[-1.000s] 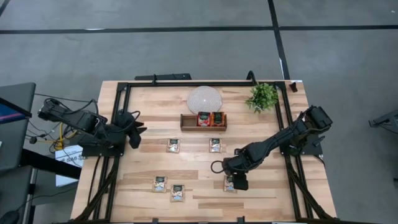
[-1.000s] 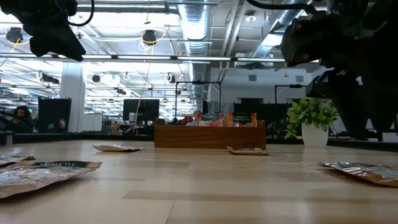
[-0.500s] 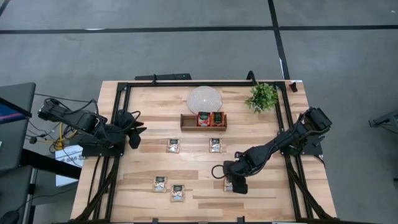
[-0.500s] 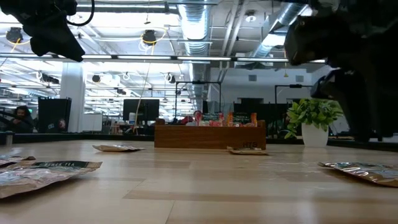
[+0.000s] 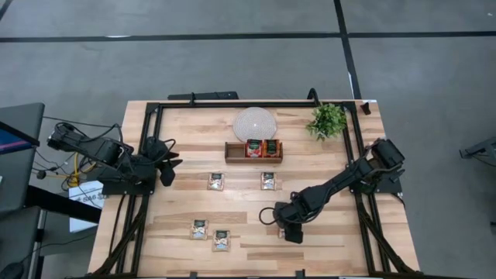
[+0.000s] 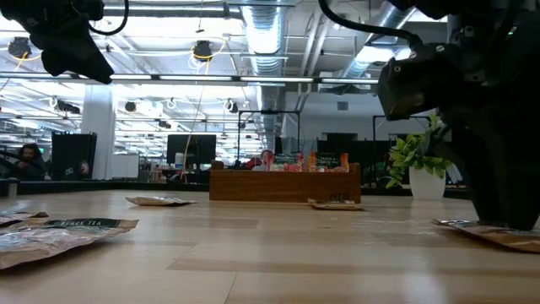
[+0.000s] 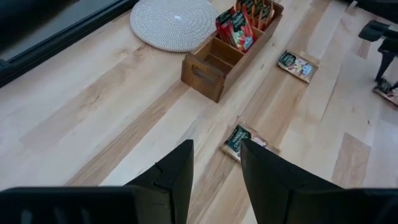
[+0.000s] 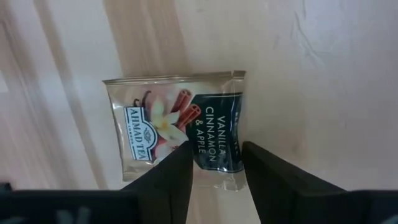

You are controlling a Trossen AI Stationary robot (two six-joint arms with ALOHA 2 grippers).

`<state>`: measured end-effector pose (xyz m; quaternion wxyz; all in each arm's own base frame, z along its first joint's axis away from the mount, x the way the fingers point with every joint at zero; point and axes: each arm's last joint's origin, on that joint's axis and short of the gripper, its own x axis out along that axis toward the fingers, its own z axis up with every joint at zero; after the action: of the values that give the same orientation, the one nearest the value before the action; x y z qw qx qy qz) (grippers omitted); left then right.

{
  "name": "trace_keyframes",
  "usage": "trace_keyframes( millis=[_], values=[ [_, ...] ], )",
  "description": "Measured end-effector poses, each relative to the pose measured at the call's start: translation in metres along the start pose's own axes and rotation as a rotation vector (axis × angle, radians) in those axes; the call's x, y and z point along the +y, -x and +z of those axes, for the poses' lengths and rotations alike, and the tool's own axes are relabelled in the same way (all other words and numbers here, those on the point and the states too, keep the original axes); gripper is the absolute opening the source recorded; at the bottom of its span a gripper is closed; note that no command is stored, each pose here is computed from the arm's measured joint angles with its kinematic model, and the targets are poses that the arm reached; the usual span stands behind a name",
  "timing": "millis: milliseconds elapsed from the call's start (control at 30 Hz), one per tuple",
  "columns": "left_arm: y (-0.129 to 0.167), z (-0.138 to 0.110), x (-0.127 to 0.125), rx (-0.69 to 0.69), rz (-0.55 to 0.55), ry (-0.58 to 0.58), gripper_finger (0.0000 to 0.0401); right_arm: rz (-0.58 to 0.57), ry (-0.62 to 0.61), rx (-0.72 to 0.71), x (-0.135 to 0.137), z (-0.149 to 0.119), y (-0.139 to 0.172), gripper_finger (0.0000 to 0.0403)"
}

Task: Pick & Place Tea
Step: Put the brown tea bag into the left compartment of the wooden organizer

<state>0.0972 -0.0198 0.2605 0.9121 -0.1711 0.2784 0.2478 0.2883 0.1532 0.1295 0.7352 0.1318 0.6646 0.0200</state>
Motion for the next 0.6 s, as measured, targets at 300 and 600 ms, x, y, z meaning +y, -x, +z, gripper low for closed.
trace_keyframes(
  millis=[300, 600],
  values=[
    [0.0, -0.0003, 0.0004, 0.003, 0.003, -0.003, 0.0124, 0.001, -0.017, -0.006, -0.0005, 0.0, 0.001, 0.011],
    [0.0, -0.0003, 0.0003, 0.003, 0.003, -0.003, 0.0124, -0.005, -0.018, -0.003, -0.0013, -0.0009, 0.002, 0.0044]
  ],
)
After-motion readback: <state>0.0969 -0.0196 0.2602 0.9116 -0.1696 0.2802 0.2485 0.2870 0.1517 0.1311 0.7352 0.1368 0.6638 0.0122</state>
